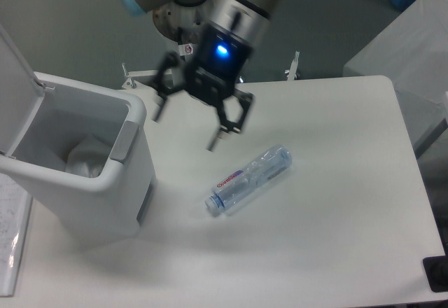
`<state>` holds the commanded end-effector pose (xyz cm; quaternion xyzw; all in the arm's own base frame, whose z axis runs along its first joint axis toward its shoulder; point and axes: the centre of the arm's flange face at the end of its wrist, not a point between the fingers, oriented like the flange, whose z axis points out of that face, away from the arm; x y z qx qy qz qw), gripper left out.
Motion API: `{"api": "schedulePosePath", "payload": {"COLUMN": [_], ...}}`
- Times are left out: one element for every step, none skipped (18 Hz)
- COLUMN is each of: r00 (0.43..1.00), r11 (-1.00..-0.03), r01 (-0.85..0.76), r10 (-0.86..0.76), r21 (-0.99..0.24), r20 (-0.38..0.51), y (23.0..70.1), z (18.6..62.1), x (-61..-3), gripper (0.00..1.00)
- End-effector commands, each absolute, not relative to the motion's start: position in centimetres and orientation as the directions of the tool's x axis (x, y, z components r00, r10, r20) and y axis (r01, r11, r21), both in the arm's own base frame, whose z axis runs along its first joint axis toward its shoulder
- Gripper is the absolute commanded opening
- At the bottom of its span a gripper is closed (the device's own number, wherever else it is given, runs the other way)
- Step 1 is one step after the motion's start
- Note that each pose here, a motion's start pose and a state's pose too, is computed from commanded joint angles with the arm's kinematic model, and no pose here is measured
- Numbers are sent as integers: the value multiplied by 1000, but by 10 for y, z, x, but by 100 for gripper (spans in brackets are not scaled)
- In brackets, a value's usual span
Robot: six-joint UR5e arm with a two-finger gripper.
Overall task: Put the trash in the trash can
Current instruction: 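Move the open gripper back over the clear water bottle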
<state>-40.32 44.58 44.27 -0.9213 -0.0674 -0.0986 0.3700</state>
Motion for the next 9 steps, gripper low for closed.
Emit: {"api": "schedulePosePath", "payload": {"r00": [976,978,978,978,977,977,979,982,983], "r11": [-750,-782,-809,-833,-852,-871,-890,-908,-923], "r01": [185,179,178,174,175,168,150,131,116], "r10": [64,77,85,86,89,86,74,63,55], "r21": [-635,-597,-560,-525,-494,-461,-430,-398,-366], "r20": [209,192,189,188,193,193,188,179,174], "y": [445,443,444,446,448,455,464,471,477], "z": [430,416,399,382,368,354,344,334,324], "x": [-410,-416,-418,-421,-424,-422,-415,-408,-401], "gripper": [100,100,100,100,100,100,100,100,100]}}
